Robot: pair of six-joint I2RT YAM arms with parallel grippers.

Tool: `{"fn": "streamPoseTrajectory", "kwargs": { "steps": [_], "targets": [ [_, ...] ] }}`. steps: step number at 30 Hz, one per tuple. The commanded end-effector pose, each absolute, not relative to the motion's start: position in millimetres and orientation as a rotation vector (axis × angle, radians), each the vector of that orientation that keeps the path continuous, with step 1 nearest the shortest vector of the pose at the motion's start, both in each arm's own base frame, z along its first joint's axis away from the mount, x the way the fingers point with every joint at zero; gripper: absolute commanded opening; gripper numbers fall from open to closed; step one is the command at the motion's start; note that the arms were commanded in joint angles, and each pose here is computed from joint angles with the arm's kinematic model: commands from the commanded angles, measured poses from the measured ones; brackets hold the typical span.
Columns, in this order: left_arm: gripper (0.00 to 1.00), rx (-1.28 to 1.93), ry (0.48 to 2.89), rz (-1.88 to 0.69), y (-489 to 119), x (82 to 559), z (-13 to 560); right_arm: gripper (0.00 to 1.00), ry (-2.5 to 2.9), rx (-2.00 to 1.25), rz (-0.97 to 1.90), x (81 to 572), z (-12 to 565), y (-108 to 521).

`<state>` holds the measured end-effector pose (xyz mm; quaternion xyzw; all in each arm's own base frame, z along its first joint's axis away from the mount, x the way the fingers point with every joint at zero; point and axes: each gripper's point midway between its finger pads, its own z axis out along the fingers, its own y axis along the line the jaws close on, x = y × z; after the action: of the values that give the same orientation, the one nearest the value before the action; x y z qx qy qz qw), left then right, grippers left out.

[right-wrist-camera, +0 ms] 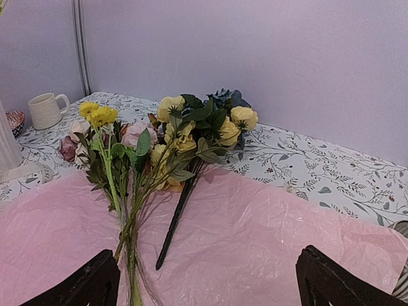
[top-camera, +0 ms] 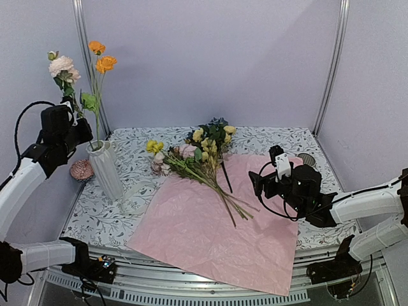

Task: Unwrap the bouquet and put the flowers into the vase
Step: Place the fake flower in the vase.

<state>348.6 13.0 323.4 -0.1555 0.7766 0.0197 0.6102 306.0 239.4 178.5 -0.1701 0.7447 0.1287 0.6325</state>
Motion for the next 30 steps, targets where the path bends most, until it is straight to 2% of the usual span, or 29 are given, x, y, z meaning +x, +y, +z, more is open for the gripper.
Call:
{"fn": "streamPoseTrajectory", "kwargs": {
  "steps": [1, 3, 6, 18, 30],
  "targets": [
    [0.36, -0.393, 1.847, -0.048, 6, 350, 320, 0.99, 1.682, -0.378, 0.297, 306, 184, 236],
    [0.52, -0.412, 1.857, -0.046, 8, 348, 322, 0.99, 1.682, -0.38, 0.299, 306, 184, 237],
    [0.64, -0.408, 1.872, -0.064, 5, 345, 325, 0.99, 1.683, -0.38, 0.299, 306, 184, 237],
    [0.79, -0.354, 1.882, -0.235, -16, 313, 337, 0.99, 1.693, -0.412, 0.322, 306, 180, 245],
    [0.85, -0.117, 1.806, -0.762, -92, 274, 323, 0.99, 1.711, -0.474, 0.389, 306, 176, 264]
  ]
}}
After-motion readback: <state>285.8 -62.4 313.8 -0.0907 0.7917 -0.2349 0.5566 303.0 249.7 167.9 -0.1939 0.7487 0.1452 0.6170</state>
